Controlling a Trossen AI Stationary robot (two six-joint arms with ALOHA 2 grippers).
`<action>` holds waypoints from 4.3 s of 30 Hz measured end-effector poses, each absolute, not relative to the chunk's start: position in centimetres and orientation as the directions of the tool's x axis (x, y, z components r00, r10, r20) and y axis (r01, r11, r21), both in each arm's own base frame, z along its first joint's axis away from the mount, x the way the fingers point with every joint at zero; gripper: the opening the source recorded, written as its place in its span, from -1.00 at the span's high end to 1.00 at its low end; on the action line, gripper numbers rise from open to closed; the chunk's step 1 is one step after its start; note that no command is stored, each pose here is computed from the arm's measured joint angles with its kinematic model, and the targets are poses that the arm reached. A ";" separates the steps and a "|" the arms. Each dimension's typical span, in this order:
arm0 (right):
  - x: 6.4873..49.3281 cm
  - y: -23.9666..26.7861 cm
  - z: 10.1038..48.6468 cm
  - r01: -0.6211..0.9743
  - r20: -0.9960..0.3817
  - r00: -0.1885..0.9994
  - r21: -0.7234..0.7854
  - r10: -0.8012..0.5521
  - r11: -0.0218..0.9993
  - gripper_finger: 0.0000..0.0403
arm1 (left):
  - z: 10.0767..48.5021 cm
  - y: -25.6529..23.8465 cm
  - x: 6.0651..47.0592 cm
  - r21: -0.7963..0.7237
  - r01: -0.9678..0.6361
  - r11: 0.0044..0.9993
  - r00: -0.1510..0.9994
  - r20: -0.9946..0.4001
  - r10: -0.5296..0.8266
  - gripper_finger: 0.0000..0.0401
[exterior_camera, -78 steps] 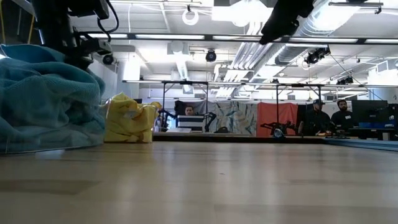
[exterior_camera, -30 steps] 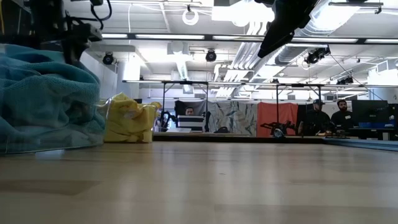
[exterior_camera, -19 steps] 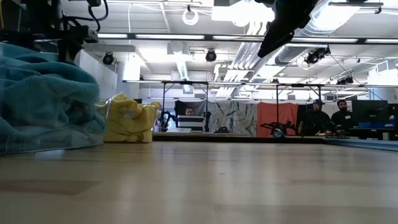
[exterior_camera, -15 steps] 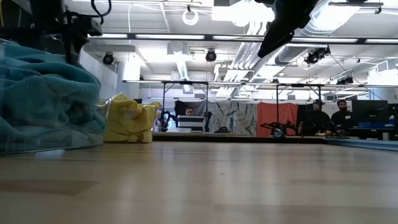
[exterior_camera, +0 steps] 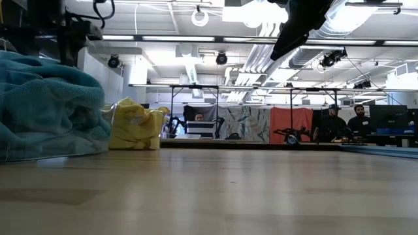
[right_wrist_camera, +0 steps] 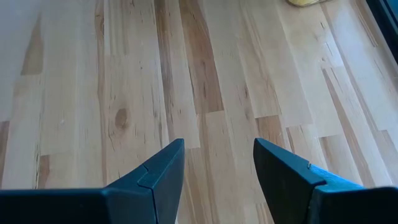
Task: Sort microfiber towel by color & place in baskets
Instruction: Put the blue microfiber cloth into the bottom transparent bin, then return to Home Position
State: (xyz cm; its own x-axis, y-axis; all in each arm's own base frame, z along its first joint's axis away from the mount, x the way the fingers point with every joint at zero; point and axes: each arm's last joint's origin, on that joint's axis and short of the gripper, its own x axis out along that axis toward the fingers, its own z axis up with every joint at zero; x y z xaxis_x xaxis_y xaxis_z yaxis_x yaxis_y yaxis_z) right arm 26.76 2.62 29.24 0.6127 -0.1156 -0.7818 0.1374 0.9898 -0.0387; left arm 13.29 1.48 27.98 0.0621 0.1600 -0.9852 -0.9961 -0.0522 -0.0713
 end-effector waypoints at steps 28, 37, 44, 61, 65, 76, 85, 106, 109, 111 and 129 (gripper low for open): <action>26.8 2.6 29.3 0.162 -0.778 0.617 -0.019 -0.116 0.987 0.07 | 26.9 1.7 15.7 -0.118 -0.993 -0.023 0.106 -0.953 0.283 -0.28; 26.8 2.6 29.3 0.163 -0.778 0.617 -0.017 -0.115 0.986 0.07 | 18.4 0.8 16.5 -0.188 -0.975 -0.119 0.158 -0.961 0.228 -0.28; 26.8 2.6 29.3 0.158 -0.777 0.619 -0.021 -0.115 0.987 0.07 | 16.1 0.5 16.6 -0.216 -0.967 -0.139 0.180 -0.956 0.231 -0.28; 26.8 2.6 29.3 0.156 -0.777 0.618 -0.022 -0.115 0.987 0.07 | 25.1 0.7 16.5 -0.152 -0.979 -0.135 0.100 -0.937 0.334 -0.28; 26.8 2.6 29.3 0.155 -0.777 0.618 -0.022 -0.115 0.988 0.07 | 27.1 0.5 16.8 -0.198 -0.972 -0.123 0.145 -0.926 0.349 -0.28; 26.8 2.6 29.3 0.162 -0.778 0.618 -0.017 -0.115 0.987 0.07 | 27.8 -3.6 18.3 -0.287 -0.947 -0.145 0.239 -0.930 0.279 -0.28; 27.1 2.7 29.5 0.169 -0.758 0.643 -0.001 -0.111 0.986 0.07 | 21.6 -6.4 19.7 -0.030 -0.968 -0.251 -0.025 -0.977 0.213 -0.28; 27.3 2.7 29.7 0.177 -0.735 0.670 0.016 -0.108 0.984 0.07 | 19.8 -6.3 18.4 -0.160 -0.944 -0.289 0.110 -0.977 0.181 -0.28; 27.3 2.7 29.7 0.183 -0.735 0.670 0.022 -0.108 0.983 0.07 | 21.4 -6.3 18.1 -0.149 -0.949 -0.279 0.094 -0.975 0.200 -0.28; 27.3 2.7 29.7 0.200 -0.734 0.670 0.039 -0.108 0.979 0.07 | 22.5 -6.2 17.8 -0.129 -0.954 -0.272 0.071 -0.975 0.212 -0.28; 27.7 2.7 30.1 0.274 -0.699 0.707 0.134 -0.105 0.952 0.07 | 28.7 -5.6 17.2 -0.081 -0.941 0.330 0.168 -0.954 0.246 -0.28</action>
State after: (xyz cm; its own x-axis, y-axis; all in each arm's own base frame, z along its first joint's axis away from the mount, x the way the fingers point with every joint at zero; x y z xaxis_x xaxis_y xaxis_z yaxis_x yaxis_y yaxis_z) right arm 27.69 2.73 30.05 0.7074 -0.1054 -0.6989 0.2743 0.9523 0.1341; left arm 17.24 -5.58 28.65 0.1681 0.2464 -0.9545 -0.9406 0.3298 -0.0805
